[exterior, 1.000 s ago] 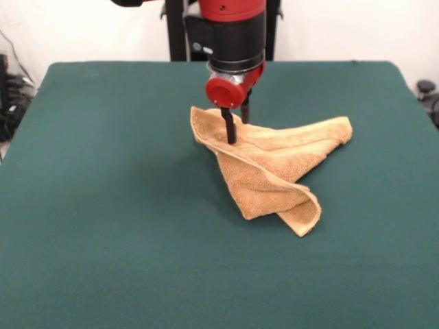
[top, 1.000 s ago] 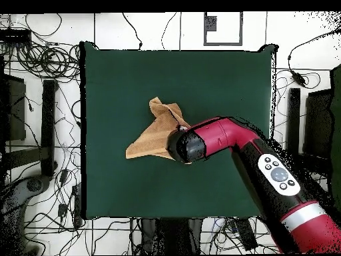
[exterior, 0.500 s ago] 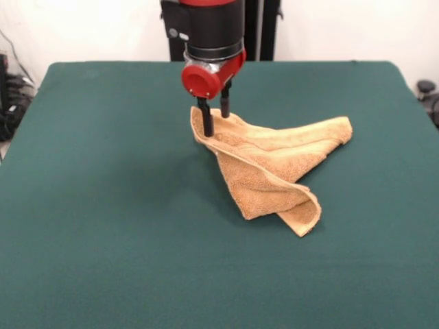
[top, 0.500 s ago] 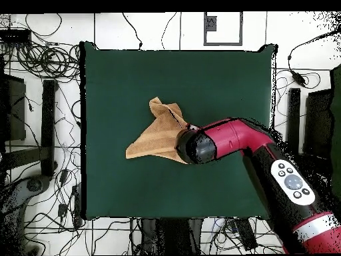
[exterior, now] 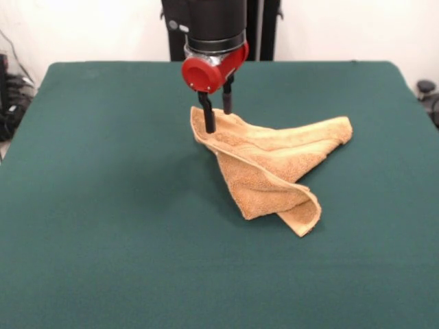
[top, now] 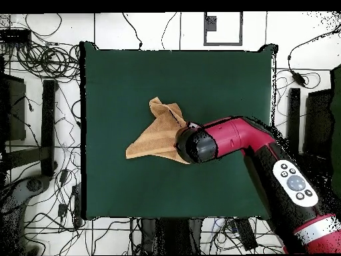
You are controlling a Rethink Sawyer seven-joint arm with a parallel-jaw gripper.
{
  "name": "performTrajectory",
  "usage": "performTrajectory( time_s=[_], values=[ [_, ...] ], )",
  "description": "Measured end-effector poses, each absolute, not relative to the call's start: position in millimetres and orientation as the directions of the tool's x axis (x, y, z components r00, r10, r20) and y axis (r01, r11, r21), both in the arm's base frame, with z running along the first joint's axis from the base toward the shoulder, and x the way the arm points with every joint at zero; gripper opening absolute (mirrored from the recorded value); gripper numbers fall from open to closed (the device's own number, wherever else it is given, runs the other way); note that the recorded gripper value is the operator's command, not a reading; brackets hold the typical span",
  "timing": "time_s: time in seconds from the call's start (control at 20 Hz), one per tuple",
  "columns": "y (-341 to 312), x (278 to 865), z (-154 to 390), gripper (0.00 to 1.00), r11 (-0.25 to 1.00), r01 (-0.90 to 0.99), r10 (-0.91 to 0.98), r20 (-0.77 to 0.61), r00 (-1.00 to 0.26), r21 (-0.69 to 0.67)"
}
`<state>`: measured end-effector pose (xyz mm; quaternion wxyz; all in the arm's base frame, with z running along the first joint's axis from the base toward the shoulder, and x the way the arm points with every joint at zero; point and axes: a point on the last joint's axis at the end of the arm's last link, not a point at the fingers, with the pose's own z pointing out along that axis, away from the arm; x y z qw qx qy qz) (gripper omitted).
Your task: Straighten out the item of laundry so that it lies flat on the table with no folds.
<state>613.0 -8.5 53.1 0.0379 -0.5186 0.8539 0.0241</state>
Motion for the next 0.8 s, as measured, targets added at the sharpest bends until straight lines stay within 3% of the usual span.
performTrajectory(
  time_s=[0.8],
  values=[
    [-2.7, 616.1, 57.2, 1.00, 0.468, -0.884, -0.878, -0.105, -0.467, 0.011]
  ],
)
